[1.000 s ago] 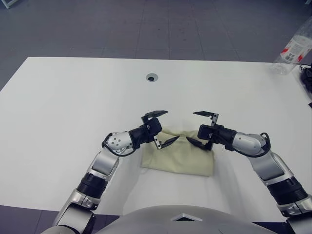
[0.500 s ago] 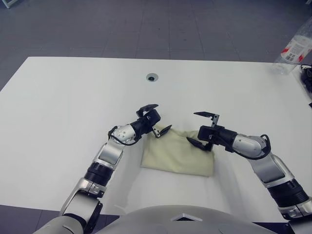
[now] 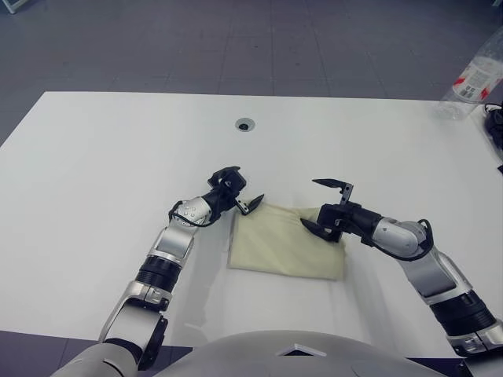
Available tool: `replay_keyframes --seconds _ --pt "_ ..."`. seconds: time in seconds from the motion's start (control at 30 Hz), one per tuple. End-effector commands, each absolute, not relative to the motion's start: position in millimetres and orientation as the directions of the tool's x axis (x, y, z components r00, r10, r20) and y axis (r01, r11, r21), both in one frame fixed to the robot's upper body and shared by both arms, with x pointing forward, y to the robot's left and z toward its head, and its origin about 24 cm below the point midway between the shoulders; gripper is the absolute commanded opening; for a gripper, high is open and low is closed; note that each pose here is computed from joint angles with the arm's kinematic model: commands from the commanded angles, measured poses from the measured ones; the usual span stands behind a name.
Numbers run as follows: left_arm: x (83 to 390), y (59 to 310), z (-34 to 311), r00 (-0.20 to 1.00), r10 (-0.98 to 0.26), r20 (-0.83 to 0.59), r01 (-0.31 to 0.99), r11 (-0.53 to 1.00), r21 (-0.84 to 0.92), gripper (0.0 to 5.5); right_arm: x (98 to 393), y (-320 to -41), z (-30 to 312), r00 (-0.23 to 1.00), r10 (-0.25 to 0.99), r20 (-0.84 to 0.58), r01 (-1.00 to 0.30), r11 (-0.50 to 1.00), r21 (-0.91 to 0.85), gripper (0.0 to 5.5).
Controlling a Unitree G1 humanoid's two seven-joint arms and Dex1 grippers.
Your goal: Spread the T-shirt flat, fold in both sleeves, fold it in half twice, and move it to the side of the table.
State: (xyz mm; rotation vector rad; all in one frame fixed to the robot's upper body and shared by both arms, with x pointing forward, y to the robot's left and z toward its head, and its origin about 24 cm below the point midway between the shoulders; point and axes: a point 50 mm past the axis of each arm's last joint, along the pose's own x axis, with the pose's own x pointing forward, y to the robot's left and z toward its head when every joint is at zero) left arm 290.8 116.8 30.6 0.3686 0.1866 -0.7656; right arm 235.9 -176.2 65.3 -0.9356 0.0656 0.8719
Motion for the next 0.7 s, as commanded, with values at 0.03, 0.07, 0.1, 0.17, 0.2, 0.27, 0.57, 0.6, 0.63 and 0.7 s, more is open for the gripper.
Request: replay_keyframes --seconds 0.03,0.07,0.1,0.17,0.2,0.27,0.57,0.6,0.63,0.7 --pt "293 127 30 0.734 -0.616 -0.286 0.674 0.714 0.191 5.40 244 -176 86 0.694 0.687 -0.217 -0.602 0.386 -0.699 5.39" --pt "294 130 32 0.744 -0.608 -0.279 0.663 0.723 0.194 5.40 246 -175 91 0.683 0.712 -0.160 -0.586 0.404 -0.702 5.39" --pt "295 132 34 0.755 -0.599 -0.267 0.650 0.735 0.191 5.40 249 -176 95 0.680 0.723 -0.122 -0.578 0.426 -0.696 5.39" --pt "299 137 39 0.780 -0.580 -0.237 0.622 0.760 0.187 5.40 255 -176 102 0.672 0.738 -0.068 -0.588 0.475 -0.655 5.39" --pt "302 139 43 0.791 -0.571 -0.220 0.608 0.774 0.176 5.40 256 -175 107 0.664 0.747 -0.035 -0.602 0.506 -0.617 5.39" --pt "306 145 48 0.808 -0.553 -0.203 0.585 0.796 0.159 5.40 257 -169 116 0.620 0.784 0.016 -0.663 0.535 -0.524 5.39" --pt "325 179 94 0.924 -0.376 0.067 0.378 0.926 -0.018 5.40 258 -109 97 0.181 0.983 -0.032 -0.983 0.179 -0.050 5.39" --pt "327 187 98 0.941 -0.325 0.092 0.330 0.943 -0.043 5.40 258 -102 91 0.135 0.989 -0.054 -0.991 0.135 -0.019 5.39" --pt "327 195 101 0.955 -0.277 0.110 0.285 0.956 -0.065 5.40 258 -96 85 0.096 0.992 -0.081 -0.995 0.096 -0.009 5.39" --pt "325 209 106 0.968 -0.191 0.162 0.214 0.967 -0.141 5.40 256 -85 70 0.015 0.989 -0.149 -1.000 0.017 0.017 5.39"
